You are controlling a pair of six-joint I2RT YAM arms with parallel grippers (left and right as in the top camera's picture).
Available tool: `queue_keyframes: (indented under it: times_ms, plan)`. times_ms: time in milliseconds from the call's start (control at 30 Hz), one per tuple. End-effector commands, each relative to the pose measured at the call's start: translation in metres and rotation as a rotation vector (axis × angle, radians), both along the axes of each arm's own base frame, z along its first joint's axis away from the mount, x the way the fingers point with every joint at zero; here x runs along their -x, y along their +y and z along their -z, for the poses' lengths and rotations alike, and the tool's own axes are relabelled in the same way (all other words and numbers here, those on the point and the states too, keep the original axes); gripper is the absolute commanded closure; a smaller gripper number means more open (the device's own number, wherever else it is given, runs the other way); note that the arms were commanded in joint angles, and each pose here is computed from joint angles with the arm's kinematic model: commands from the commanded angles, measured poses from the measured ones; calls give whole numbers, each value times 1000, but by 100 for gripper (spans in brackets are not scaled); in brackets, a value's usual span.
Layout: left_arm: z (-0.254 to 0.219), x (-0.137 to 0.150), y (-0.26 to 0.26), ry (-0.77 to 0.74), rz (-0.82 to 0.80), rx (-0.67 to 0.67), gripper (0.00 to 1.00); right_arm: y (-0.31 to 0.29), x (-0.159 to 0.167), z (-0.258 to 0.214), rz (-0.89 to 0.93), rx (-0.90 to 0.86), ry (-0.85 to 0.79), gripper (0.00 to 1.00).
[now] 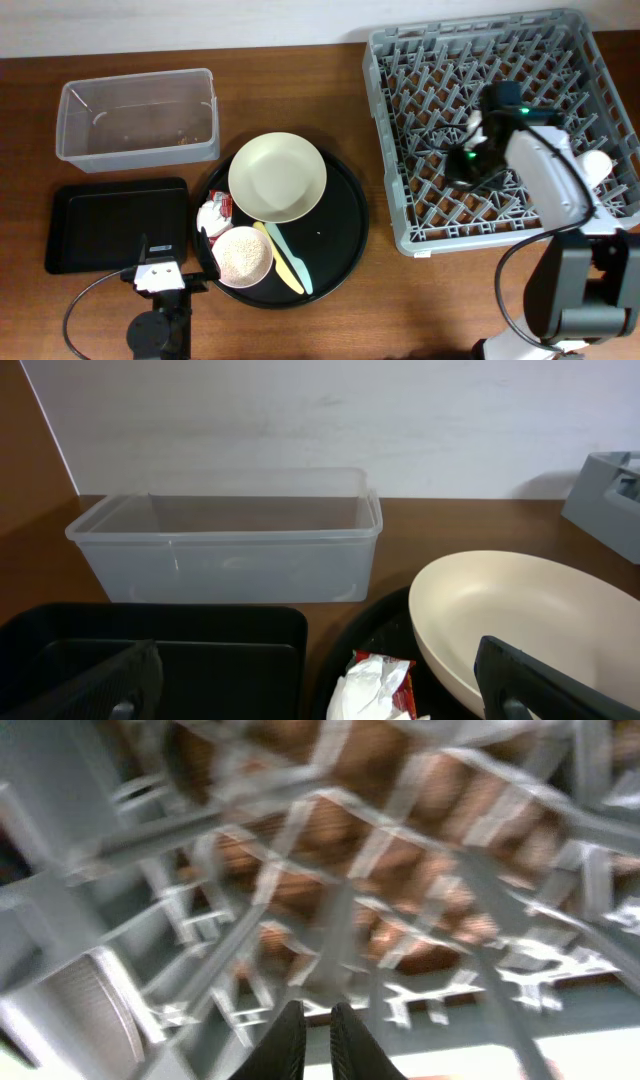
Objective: Sort waste into correct bins and load items into the dishwasher rack
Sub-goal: 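Move the right gripper to the cream plate and grasp its rim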
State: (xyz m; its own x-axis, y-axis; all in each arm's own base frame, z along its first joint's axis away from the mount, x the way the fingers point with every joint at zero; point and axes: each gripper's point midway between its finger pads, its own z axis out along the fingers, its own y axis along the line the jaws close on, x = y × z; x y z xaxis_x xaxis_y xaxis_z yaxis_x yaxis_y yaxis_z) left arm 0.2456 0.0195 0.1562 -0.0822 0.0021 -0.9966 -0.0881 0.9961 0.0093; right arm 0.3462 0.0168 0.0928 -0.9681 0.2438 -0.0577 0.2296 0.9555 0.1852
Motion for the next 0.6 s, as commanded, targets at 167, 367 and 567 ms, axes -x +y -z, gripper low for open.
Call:
queue_keyframes:
  times_ms: [167,367,567]
  plan:
    - [1,0,-2,5,13,-7,1,19,-21,-12,-14,27,-103,72]
    - [1,0,-2,4,14,-7,1,2,-33,-56,-35,0,-227,64]
    - [1,0,-2,5,14,-7,1,58,-24,-95,-279,-112,-355,43]
